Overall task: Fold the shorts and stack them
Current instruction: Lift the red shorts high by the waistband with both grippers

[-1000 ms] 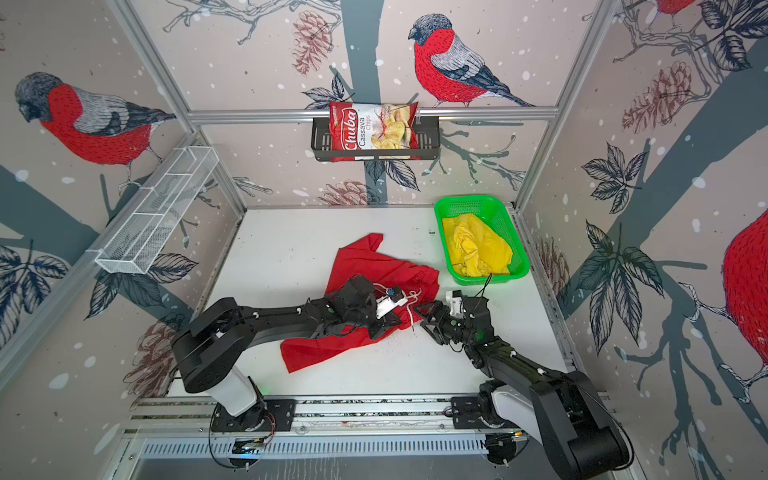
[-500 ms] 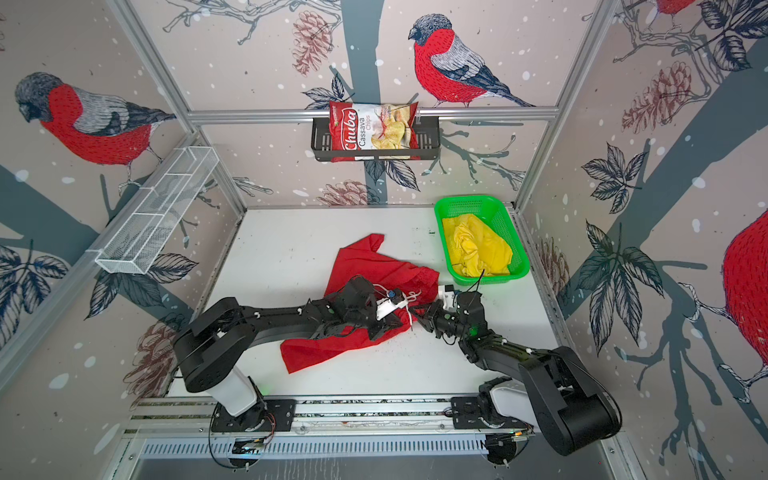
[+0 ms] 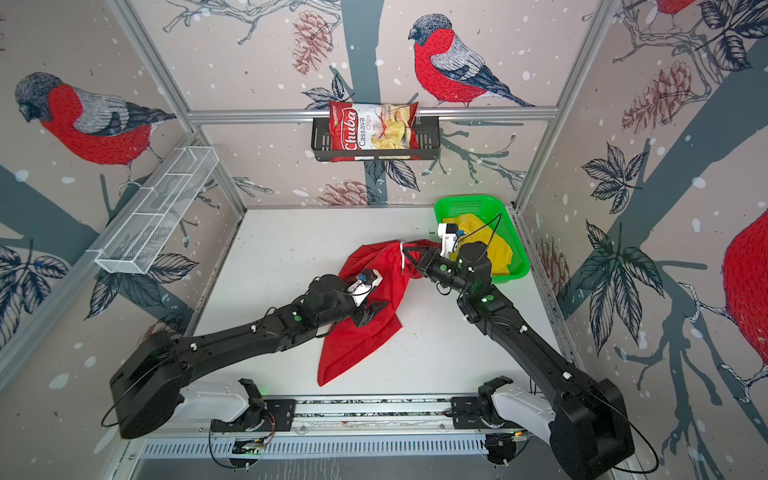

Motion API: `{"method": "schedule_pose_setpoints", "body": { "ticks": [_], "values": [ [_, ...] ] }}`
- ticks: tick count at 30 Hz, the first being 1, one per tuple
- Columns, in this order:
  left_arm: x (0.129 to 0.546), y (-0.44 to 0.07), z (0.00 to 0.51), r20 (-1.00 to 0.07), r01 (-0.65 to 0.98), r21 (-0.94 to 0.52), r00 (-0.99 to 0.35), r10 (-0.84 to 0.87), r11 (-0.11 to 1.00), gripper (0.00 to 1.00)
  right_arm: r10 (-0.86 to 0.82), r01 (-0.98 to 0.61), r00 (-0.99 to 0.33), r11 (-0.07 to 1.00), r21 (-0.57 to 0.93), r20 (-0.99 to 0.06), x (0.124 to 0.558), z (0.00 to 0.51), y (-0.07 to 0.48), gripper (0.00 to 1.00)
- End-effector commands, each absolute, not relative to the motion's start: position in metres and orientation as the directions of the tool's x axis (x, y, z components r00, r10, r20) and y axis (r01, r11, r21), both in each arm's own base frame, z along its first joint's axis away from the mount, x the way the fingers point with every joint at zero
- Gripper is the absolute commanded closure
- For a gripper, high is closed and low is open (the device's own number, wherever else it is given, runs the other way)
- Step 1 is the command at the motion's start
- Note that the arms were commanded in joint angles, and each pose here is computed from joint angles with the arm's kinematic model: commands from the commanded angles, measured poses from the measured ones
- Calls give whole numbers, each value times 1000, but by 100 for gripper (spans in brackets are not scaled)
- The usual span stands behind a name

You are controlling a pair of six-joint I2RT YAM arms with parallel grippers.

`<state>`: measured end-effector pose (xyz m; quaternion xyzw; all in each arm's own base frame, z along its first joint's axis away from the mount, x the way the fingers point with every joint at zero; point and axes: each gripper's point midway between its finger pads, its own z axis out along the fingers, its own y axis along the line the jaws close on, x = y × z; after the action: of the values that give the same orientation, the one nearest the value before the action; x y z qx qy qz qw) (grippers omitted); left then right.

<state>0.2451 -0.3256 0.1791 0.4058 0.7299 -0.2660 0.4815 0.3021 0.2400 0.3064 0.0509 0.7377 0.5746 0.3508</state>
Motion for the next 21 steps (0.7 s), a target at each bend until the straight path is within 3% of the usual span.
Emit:
{"method": "schedule_pose_setpoints", "body": {
  "ticks": [1,11,21],
  "values": [
    [250,-319,207,-959,822,15,-148,240,570,39,489,-413,-676,368,833,-551,313,341,246,94],
    [246,-298,218,-971,786,42,-113,210,617,34,601,-599,-424,375,707,-677,313,455,253,98],
    [242,-304,213,-971,801,18,-129,202,598,35,675,-608,-192,488,627,-712,306,523,248,99]
  ]
}}
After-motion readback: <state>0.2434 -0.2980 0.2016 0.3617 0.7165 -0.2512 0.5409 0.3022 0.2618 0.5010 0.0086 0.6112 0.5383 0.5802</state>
